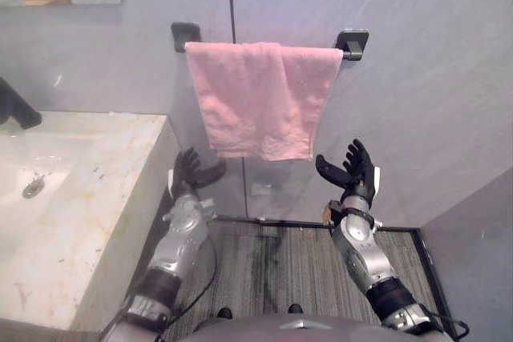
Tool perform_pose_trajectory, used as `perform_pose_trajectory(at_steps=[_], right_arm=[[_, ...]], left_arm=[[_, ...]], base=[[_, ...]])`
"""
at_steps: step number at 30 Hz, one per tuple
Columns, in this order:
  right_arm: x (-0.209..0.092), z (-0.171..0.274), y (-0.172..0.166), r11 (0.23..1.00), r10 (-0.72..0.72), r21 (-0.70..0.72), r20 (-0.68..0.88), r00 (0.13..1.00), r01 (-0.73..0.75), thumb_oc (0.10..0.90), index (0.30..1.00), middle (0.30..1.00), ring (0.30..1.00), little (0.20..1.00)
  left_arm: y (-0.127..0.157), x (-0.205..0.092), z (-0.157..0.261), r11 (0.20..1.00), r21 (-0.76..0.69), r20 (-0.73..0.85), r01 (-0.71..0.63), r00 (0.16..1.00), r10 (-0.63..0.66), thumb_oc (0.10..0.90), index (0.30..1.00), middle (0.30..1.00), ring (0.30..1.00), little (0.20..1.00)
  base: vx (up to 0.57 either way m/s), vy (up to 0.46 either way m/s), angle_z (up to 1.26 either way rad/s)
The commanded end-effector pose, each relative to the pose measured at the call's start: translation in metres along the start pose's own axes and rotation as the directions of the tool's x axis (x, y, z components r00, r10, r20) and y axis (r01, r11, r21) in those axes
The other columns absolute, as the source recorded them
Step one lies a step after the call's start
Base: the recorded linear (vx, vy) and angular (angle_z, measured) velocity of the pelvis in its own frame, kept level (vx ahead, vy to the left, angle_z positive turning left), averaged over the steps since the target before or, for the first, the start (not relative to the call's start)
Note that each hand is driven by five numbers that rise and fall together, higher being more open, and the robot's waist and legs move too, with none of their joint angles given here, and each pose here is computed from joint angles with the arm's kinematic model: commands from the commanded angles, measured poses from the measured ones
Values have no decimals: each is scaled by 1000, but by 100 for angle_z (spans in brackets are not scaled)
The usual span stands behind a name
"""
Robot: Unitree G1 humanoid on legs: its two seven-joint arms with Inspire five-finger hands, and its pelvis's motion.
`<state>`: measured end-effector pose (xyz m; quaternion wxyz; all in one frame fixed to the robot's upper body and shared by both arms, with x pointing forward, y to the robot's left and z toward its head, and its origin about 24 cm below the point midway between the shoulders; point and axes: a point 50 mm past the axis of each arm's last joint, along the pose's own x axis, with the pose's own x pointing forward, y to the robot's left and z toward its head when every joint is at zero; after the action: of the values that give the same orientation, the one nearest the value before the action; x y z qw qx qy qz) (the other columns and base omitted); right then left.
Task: Organize the bathroom.
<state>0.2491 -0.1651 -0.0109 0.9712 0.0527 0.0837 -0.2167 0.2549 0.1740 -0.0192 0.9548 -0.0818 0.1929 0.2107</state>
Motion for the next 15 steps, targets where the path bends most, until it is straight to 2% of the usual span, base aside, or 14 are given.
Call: perform_pose_trajectory(at_steps=[1,5,6,10,11,12,14,15], right_arm=[[3,-1,-13,1000,-24,-4,19,1000,24,800,900,900,900,900],[-5,-39,-32,997,-42,-72,-160,986,31,800,900,900,900,900],[-8,-51,-37,996,-56,-77,-223,973,39,800,900,900,900,900],[-19,-78,-52,968,-65,-249,-315,947,-16,800,900,900,900,900],[-25,-95,-63,947,-73,-315,-384,920,-56,800,900,900,900,900],[-26,-98,-65,945,-74,-322,-391,918,-62,800,900,900,900,900],[-33,-115,-76,915,-79,-384,-467,881,-122,800,900,900,900,900],[-35,-120,-81,902,-86,-408,-488,869,-141,800,900,900,900,900]], left_arm=[[-1,5,-10,997,51,-17,66,998,-65,800,900,900,900,900],[8,-8,-57,964,213,-163,158,979,-124,800,900,900,900,900],[14,-12,-72,945,281,-199,169,973,-115,800,900,900,900,900],[41,-25,-113,915,360,-343,183,938,-52,800,900,900,900,900],[53,-33,-133,867,440,-427,234,904,-28,800,900,900,900,900],[56,-34,-136,864,442,-438,240,899,-26,800,900,900,900,900],[70,-42,-157,844,442,-580,305,814,9,800,900,900,900,900],[73,-43,-161,827,458,-599,327,801,16,800,900,900,900,900]], base=[[-176,-120,-1],[-192,-141,-3],[-183,-162,-1],[-150,-144,-4],[-197,-129,-4],[-230,-108,-4],[-258,-49,-3],[-313,-26,-2]])
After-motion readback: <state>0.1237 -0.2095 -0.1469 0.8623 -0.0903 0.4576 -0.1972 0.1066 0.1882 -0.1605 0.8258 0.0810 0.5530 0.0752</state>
